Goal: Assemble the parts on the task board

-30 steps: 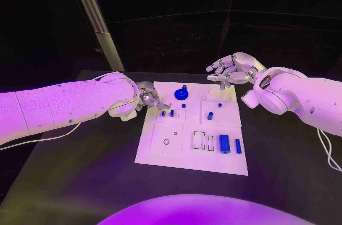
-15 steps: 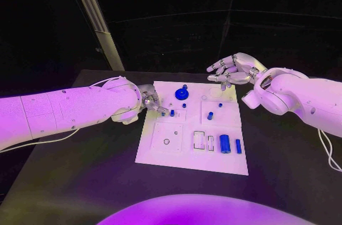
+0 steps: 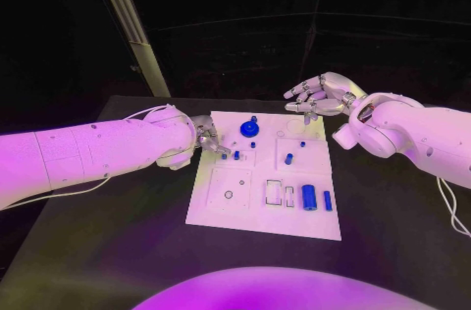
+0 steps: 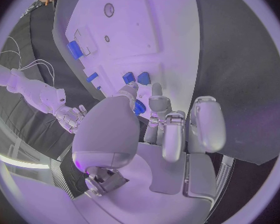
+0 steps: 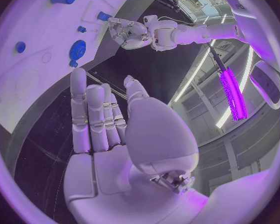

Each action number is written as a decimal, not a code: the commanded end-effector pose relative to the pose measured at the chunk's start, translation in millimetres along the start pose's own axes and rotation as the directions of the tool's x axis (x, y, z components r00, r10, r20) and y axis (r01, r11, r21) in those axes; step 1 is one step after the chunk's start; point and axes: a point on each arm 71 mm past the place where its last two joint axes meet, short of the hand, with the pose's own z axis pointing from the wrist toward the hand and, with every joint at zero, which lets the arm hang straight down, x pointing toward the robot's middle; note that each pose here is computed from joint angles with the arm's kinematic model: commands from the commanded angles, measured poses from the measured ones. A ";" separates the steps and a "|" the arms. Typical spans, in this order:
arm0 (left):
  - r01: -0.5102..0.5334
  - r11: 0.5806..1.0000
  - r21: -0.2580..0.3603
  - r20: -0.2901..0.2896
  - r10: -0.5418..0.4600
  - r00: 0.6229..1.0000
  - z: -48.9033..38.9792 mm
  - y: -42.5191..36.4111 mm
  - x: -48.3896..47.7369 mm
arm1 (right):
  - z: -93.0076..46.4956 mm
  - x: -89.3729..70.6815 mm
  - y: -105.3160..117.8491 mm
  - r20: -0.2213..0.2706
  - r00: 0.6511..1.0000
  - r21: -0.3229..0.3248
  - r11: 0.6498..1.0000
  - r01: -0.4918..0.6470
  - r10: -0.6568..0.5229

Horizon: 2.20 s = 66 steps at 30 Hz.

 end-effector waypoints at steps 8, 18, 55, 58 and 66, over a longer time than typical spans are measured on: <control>-0.021 1.000 0.003 -0.038 0.021 0.999 1.5 -5.2 4.1 | 1.0 1.0 1.8 -0.010 1.000 -0.012 1.000 -0.003 0.003; -0.029 1.000 0.005 -0.060 0.029 0.998 1.9 -6.8 6.0 | 1.1 1.3 1.9 -0.011 1.000 -0.012 1.000 -0.003 0.003; 0.029 0.999 0.035 -0.073 -0.027 0.997 0.9 -9.0 7.0 | 1.0 1.1 1.3 -0.013 1.000 -0.010 1.000 -0.003 0.003; 0.038 0.999 0.037 -0.081 -0.035 0.996 -0.3 -8.3 7.3 | 1.0 1.0 1.2 -0.013 1.000 -0.009 1.000 -0.003 0.003; 0.046 0.998 0.041 -0.088 -0.042 0.995 -4.0 -5.8 5.8 | 1.3 1.0 0.8 -0.015 1.000 -0.008 1.000 -0.004 0.003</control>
